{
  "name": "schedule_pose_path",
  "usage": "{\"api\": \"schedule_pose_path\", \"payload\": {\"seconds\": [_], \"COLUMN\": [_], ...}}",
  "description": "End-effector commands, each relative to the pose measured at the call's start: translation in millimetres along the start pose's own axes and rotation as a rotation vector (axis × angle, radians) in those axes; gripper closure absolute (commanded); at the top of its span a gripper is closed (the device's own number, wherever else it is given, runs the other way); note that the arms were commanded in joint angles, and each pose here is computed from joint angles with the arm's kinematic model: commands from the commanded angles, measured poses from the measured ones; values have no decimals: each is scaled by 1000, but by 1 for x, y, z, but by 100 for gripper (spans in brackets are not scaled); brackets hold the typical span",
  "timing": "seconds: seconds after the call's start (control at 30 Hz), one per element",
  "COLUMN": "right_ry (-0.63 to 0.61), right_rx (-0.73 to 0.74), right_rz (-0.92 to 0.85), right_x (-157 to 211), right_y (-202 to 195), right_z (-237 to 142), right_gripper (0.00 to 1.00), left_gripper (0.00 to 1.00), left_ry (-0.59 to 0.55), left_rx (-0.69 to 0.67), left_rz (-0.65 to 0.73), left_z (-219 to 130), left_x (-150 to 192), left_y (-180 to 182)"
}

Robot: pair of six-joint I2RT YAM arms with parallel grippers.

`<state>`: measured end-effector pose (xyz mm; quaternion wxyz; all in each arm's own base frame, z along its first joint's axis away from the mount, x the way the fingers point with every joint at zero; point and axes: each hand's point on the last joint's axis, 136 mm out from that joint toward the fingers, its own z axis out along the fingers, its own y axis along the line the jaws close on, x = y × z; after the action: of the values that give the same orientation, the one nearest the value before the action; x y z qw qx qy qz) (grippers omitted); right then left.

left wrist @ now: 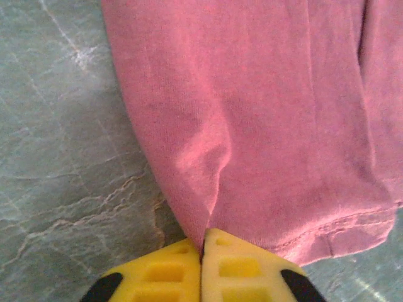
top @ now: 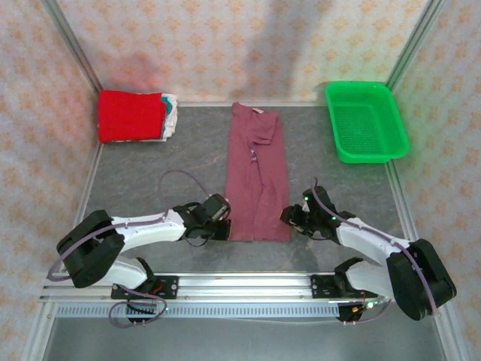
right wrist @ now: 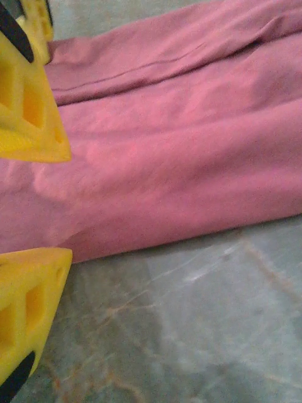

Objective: Fold and stack the t-shirts

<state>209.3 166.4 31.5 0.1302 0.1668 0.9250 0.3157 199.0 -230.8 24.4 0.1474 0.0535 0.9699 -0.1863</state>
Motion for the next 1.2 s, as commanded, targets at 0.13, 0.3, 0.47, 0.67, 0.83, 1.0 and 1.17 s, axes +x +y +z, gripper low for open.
{"api": "schedule_pose_path", "payload": {"seconds": [0.13, 0.3, 0.47, 0.67, 0.83, 1.0, 1.17], "right_ry": [18, 26, 69, 77, -16, -8, 58], "right_rx": [14, -3, 17, 27, 109, 75, 56], "right_rz": [5, 25, 7, 8, 29, 41, 19], "right_x": [20, 23, 35, 36, 25, 27, 34], "right_y": [-13, -10, -11, -8, -22, -18, -7], "right_z": [-13, -13, -8, -5, -16, -13, 2], "right_gripper": [55, 51, 51, 55, 55, 56, 64], "left_gripper": [100, 100, 100, 100, 100, 100, 100], "left_ry": [-21, -35, -47, -44, -49, -55, -49], "left_rx": [-20, -36, -44, -39, -36, -34, -29], "left_rz": [2, 2, 0, -2, -3, -7, -8], "left_z": [3, 0, 0, 1, 0, 1, 2], "left_x": [1, -1, -1, 0, 1, 1, 3], "left_y": [6, 9, 13, 13, 14, 14, 14]}}
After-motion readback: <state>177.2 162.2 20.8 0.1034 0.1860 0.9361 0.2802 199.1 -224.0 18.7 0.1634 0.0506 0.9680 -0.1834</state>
